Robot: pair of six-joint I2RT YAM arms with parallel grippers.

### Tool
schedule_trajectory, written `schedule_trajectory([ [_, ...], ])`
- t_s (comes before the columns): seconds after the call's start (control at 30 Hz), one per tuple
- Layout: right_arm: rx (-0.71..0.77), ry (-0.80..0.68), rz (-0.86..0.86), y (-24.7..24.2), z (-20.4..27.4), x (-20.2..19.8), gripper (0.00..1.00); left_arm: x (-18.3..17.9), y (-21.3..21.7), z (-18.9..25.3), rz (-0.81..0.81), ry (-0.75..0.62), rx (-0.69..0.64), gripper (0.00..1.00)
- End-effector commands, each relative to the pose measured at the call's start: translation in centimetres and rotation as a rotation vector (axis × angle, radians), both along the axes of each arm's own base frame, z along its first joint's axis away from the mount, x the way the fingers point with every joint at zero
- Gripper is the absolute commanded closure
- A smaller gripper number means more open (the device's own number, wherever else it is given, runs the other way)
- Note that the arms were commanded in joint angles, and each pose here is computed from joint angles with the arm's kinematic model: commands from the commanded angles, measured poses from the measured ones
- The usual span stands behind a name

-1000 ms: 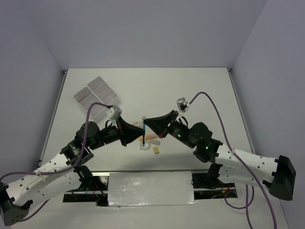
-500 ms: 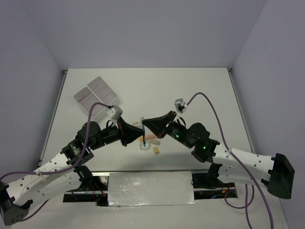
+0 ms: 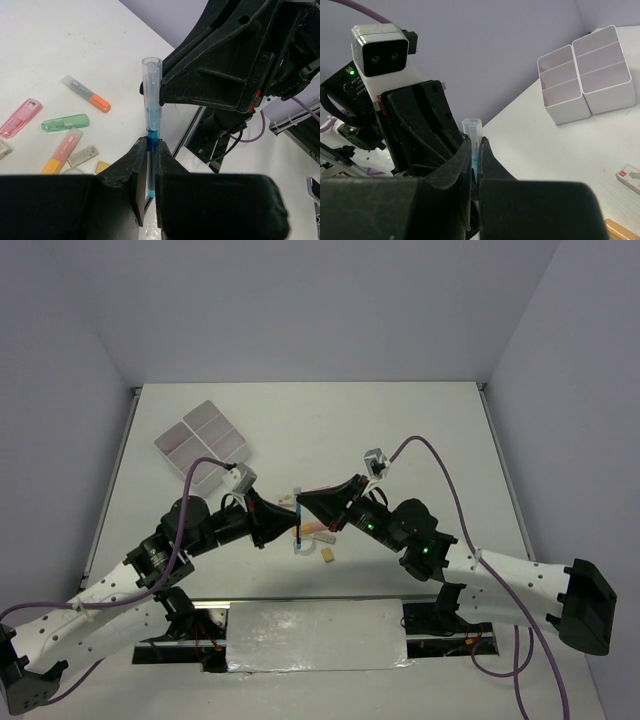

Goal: Sort the stationery into containers
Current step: Close the pen cap on the pen, then place the pen in the storage box.

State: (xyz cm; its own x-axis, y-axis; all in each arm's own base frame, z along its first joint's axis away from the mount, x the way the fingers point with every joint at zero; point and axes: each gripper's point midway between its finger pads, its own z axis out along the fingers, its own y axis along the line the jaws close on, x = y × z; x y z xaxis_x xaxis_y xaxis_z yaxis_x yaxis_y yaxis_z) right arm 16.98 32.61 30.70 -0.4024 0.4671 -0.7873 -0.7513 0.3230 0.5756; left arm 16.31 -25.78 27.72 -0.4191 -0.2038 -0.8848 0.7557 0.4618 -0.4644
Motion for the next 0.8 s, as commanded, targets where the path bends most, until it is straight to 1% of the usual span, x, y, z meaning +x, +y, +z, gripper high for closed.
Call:
schedule_trajectory([
  [0.0, -0.228, 0.145, 0.185, 1.3, -8.6, -3.7, 1.0, 1.8, 2.5, 11.7, 0.161, -0.293, -0.281, 1.0],
  [0.1, -0.212, 0.129, 0.207, 1.5, -7.9, -4.0, 0.99, 1.7, 2.2, 11.6, 0.146, -0.296, -0.274, 1.0],
  [0.13, -0.209, 0.118, 0.214, 1.5, -7.5, -4.1, 0.89, 1.8, 2.0, 11.2, 0.14, -0.292, -0.262, 1.0],
  [0.17, -0.201, 0.098, 0.209, 1.6, -6.5, -3.9, 0.6, 1.8, 1.8, 11.1, 0.133, -0.292, -0.254, 1.0],
  [0.2, -0.201, 0.087, 0.208, 1.6, -6.0, -3.9, 0.56, 1.9, 1.7, 10.7, 0.133, -0.288, -0.247, 1.0],
  [0.23, -0.197, 0.061, 0.192, 1.5, -4.8, -3.6, 0.44, 2.1, 1.5, 10.2, 0.13, -0.284, -0.234, 1.0],
  [0.33, -0.193, 0.03, 0.143, 0.6, -2.6, -3.0, 0.23, 2.5, 1.4, 9.2, 0.141, -0.271, -0.208, 1.0],
  [0.43, -0.17, -0.028, 0.055, -1.1, 1.2, -1.6, 0.14, 3.4, 1.7, 7.9, 0.189, -0.252, -0.173, 1.0],
  [0.5, -0.152, -0.065, -0.013, -2.9, 2.9, -0.7, 0.13, 4.7, 2.4, 7.3, 0.267, -0.238, -0.145, 1.0],
  [0.53, -0.154, -0.07, -0.033, -3.7, 3.3, -0.6, 0.11, 5.4, 2.8, 6.5, 0.311, -0.22, -0.111, 1.0],
  [0.57, -0.163, -0.089, -0.052, -4.4, 3.4, -0.3, 0.11, 7.1, 4.5, 6.8, 0.446, -0.206, -0.105, 1.0],
  [0.63, -0.166, -0.099, -0.112, -6.0, 3.4, -0.1, 0.1, 9.3, 6.6, 5.6, 0.616, -0.162, -0.041, 1.0],
  [0.67, -0.162, -0.117, -0.132, -6.8, 3.7, -0.2, 0.1, 10.3, 8.2, 5.9, 0.729, -0.146, -0.035, 1.0],
  [0.7, -0.172, -0.113, -0.145, -7.1, 3.2, 0.0, 0.09, 12.0, 11.9, 5.0, 0.976, -0.112, 0.004, 1.0],
  [0.73, -0.19, -0.103, -0.161, -7.4, 2.0, 0.1, 0.09, 12.6, 13.8, 5.2, 1.105, -0.099, 0.005, 1.0],
  [0.77, -0.185, -0.104, -0.164, -7.6, 1.8, 0.1, 0.09, 13.2, 16.4, 4.5, 1.285, -0.094, 0.042, 1.0],
])
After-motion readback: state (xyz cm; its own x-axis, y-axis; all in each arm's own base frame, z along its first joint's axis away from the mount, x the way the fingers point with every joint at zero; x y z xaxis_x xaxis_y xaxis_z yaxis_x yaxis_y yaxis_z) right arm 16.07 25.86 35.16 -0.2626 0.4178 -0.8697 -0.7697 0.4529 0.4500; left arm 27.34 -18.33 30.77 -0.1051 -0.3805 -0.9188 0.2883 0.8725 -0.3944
